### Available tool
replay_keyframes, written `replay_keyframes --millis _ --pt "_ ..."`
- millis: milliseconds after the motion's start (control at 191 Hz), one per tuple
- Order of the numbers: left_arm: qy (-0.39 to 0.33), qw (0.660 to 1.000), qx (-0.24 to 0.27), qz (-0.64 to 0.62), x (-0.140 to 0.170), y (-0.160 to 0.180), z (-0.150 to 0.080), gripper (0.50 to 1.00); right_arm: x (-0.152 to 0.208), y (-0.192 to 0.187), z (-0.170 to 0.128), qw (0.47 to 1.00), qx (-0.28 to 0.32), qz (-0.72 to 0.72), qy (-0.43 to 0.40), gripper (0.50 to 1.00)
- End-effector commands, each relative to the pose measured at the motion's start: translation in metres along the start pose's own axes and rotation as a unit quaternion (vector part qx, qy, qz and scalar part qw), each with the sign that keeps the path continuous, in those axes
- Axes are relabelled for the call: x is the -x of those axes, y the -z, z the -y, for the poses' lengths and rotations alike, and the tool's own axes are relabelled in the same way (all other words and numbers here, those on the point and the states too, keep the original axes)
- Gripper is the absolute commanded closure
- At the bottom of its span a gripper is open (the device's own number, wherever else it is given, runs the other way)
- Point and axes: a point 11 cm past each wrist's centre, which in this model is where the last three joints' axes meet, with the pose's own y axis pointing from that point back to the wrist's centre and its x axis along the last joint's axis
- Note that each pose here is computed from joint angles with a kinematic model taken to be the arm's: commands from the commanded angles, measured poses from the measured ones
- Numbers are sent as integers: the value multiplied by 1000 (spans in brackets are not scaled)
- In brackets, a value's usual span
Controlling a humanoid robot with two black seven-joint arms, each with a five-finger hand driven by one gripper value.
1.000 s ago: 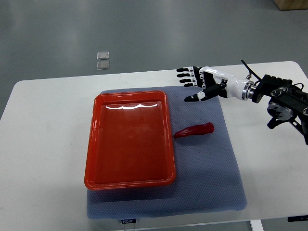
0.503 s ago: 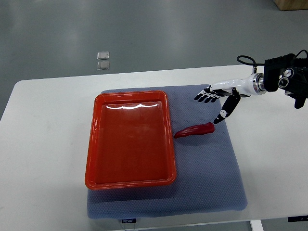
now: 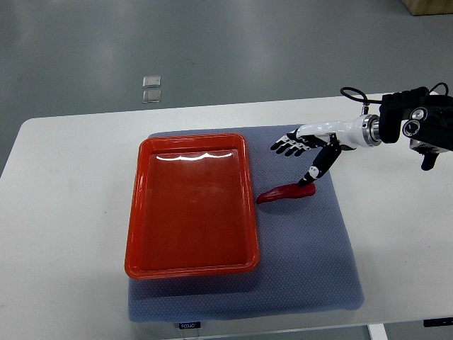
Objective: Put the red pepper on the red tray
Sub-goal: 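Lower the right hand over the red pepper and close fingers around it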
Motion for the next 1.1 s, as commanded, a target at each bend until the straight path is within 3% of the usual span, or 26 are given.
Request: replay_keyframes --millis 0,743,1094 --pt "-1 1000 0 0 -1 0 0 500 10 -7 7 1000 2 -3 -2 585" --pt "-1 1000 0 -2 -1 0 0 500 42 -37 24 999 1 -36 -20 611" --pt "-2 1000 -1 -2 -1 1 0 500 45 -42 25 999 4 -38 -27 707"
